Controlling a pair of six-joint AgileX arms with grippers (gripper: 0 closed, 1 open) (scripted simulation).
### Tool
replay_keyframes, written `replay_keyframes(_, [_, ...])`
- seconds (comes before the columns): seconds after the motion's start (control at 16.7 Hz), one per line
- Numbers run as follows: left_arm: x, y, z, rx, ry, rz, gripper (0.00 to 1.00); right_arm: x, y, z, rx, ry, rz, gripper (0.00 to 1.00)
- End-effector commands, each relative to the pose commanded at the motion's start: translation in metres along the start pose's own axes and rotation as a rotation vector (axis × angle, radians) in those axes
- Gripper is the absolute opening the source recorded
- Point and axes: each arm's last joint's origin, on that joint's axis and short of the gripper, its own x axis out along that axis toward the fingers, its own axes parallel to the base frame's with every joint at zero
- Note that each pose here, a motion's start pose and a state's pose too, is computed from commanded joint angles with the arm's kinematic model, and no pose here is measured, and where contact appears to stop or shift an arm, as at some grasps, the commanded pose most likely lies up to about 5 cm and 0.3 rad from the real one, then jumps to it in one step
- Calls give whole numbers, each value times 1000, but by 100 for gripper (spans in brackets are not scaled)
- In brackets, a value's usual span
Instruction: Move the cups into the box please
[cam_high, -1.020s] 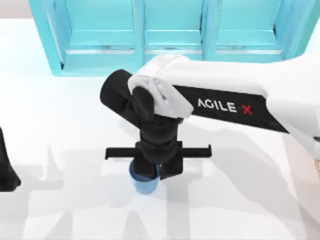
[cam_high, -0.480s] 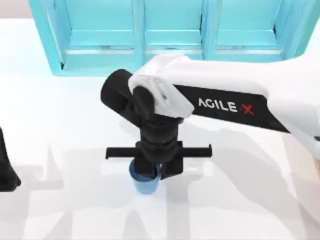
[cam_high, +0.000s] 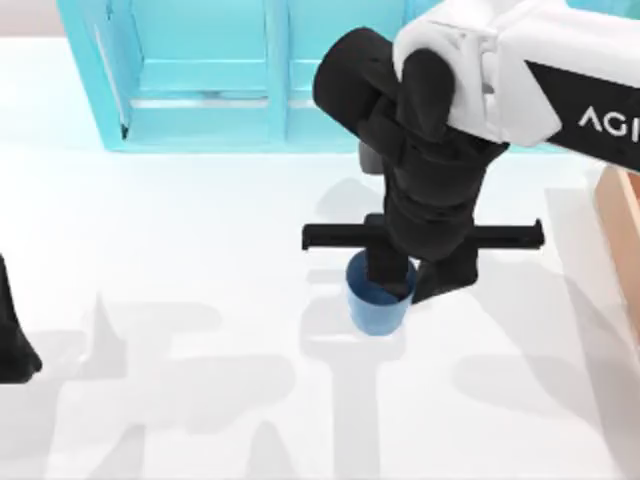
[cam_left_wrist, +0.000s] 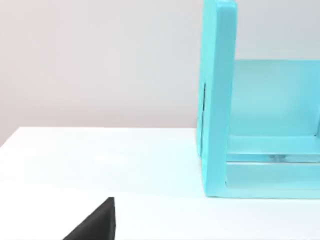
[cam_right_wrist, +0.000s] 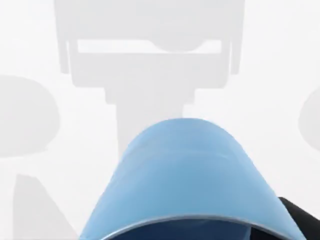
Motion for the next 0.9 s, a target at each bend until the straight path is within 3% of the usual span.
replay_keyframes(0.54, [0,0,0,0,0,0,100,-12,-27,7,-4,14,-12,0])
replay_keyframes(0.72, [0,0,0,0,0,0,100,-17,-63,33,-6,17,-9,0])
replay_keyframes(0.9, [0,0,0,0,0,0,100,-23,-130,63,-9,31,-10,0])
